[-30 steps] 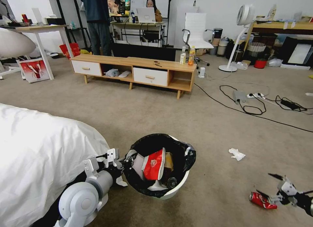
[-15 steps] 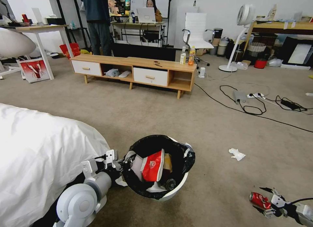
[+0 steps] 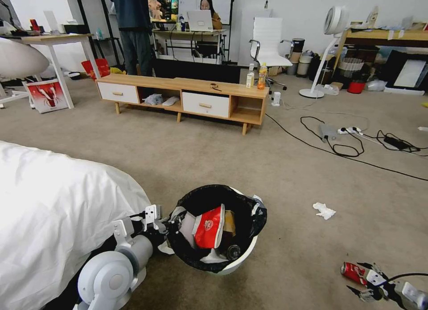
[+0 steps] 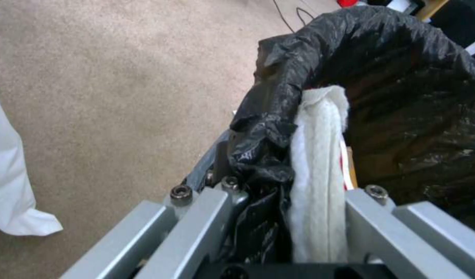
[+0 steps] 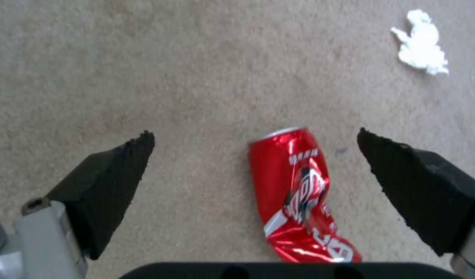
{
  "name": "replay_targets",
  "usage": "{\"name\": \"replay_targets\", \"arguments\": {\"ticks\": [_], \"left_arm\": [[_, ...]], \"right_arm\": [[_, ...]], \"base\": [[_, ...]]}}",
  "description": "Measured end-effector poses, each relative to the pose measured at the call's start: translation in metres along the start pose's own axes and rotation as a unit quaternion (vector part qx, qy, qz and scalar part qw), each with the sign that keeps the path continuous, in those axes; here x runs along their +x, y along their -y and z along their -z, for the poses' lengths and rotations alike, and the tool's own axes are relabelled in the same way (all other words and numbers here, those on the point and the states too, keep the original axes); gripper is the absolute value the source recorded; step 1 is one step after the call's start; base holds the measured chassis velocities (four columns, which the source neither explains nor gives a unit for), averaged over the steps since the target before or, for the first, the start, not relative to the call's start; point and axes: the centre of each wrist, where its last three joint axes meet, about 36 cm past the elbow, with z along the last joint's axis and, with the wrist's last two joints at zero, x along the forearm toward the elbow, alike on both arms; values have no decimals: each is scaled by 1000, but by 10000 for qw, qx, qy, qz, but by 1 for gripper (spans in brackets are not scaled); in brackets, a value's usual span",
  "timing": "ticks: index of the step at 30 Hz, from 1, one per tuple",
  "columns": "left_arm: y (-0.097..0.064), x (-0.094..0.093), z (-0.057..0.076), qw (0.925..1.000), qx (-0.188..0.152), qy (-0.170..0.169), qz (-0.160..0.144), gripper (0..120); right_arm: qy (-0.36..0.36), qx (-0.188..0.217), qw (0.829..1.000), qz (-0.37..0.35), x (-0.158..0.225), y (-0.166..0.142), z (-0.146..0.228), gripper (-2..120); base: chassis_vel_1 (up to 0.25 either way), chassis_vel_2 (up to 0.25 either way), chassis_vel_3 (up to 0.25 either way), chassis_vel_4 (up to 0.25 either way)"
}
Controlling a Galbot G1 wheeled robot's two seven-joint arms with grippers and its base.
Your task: Pick up the trash bin and place the garbage on the floor into it.
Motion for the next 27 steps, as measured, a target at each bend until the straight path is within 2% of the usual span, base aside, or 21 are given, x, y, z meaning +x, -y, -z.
{"name": "replay_targets", "arguments": {"ticks": [4, 14, 27], "left_arm": [[0, 1, -1, 10000, -2, -9, 9, 7], [-2, 4, -4, 10000, -15, -32, 65, 7], [-2, 4, -6, 10000, -7, -33, 90, 7]], "right_arm": [[-71, -47, 10000, -43, -3, -3, -3, 100], [-444, -449, 9975, -327, -9, -10, -23, 100], [-663, -613, 9933, -726, -15, -6, -28, 100]], "base": [[0, 0, 0, 0], [0, 0, 0, 0], [0, 0, 0, 0]]}}
